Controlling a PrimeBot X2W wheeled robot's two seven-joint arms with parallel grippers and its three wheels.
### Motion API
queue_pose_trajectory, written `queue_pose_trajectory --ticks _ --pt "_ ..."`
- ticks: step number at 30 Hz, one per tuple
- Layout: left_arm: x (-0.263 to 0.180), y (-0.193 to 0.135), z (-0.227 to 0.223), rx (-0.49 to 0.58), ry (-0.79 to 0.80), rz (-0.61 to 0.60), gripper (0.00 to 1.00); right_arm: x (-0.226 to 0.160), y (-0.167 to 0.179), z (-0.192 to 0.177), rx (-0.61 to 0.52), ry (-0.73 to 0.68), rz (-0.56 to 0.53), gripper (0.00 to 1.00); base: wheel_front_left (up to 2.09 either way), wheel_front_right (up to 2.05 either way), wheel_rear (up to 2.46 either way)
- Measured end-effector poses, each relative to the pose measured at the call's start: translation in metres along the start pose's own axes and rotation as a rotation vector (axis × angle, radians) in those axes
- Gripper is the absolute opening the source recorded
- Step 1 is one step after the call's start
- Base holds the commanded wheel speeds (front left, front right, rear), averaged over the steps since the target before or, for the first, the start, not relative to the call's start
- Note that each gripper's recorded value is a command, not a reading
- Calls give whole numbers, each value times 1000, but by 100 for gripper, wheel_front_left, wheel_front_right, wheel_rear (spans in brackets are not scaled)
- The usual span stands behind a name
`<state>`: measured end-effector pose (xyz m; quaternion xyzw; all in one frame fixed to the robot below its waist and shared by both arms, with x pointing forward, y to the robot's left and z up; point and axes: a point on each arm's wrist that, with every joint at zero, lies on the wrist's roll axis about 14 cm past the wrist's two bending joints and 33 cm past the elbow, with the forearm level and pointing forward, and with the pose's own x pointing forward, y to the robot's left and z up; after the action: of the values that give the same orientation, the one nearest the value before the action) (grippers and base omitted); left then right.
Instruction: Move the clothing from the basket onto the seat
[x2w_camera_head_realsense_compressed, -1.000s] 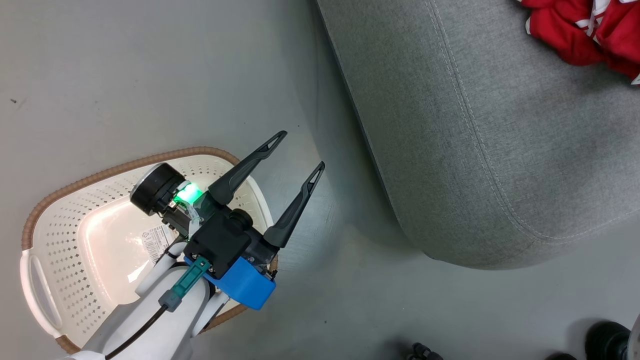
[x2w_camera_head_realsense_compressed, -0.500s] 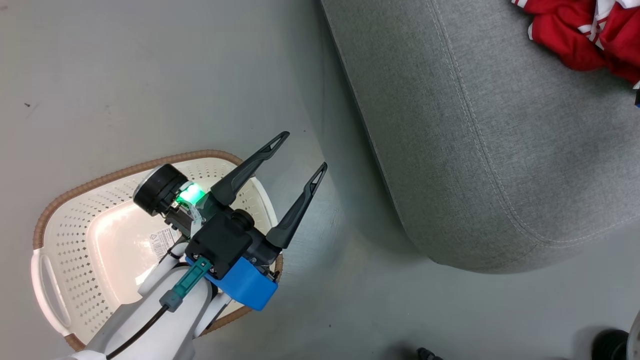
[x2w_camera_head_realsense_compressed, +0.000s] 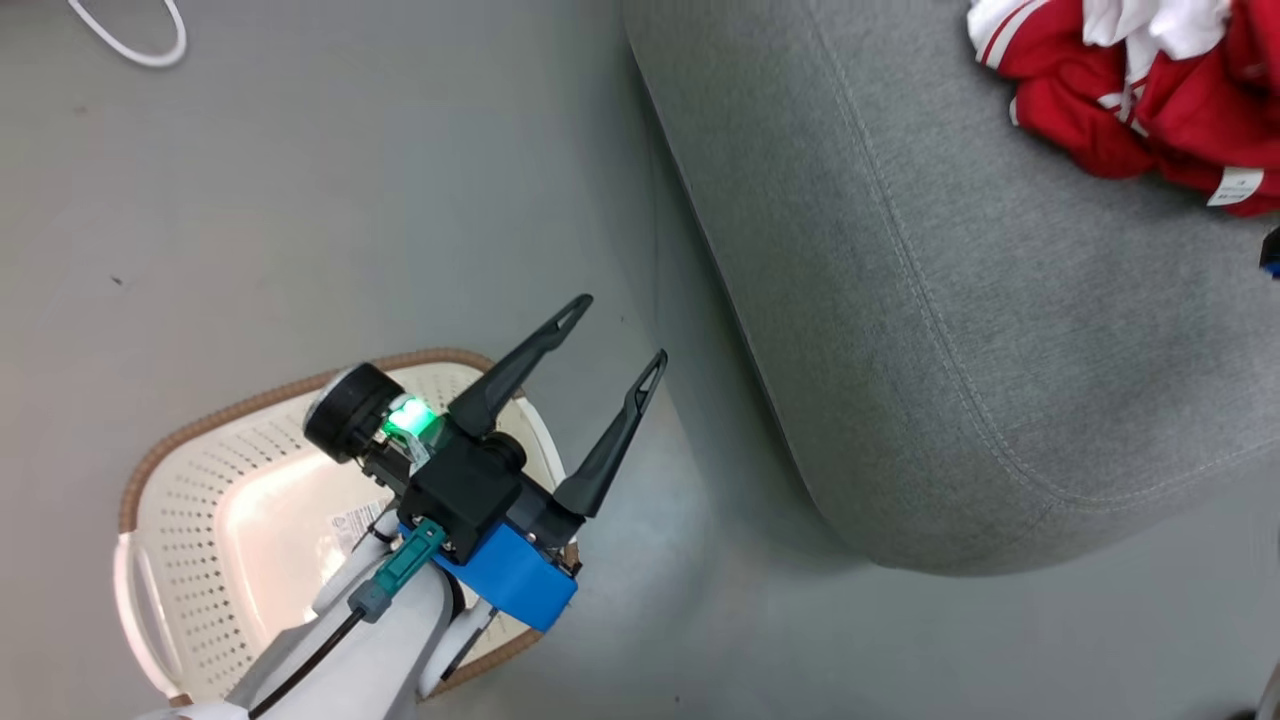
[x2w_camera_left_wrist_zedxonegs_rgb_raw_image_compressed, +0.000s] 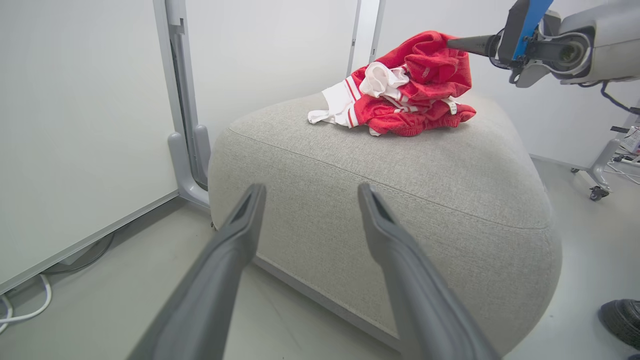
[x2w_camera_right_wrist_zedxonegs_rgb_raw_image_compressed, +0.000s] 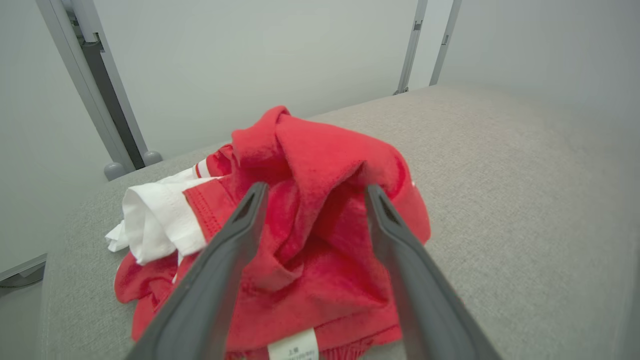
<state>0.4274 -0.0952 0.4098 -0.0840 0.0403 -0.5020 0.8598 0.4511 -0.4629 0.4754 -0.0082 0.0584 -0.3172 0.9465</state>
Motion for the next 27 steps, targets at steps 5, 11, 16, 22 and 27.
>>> queue_pose_trajectory --ticks 5,11,16,22,27 --pt "-6 -8 18 1 -17 29 100 -19 -2 6 -11 -12 25 100 0 0 0" --pt "-18 -12 38 -10 -41 101 100 -40 3 16 3 -44 67 100 0 0 0" --pt "-32 -15 53 -18 -59 174 100 -64 11 16 -10 -54 124 100 0 0 0" --pt "-57 -16 65 -23 -79 272 100 -95 22 9 25 -59 192 100 0 0 0" --pt "-81 -8 74 -10 -95 366 100 -117 42 3 50 -65 260 100 0 0 0"
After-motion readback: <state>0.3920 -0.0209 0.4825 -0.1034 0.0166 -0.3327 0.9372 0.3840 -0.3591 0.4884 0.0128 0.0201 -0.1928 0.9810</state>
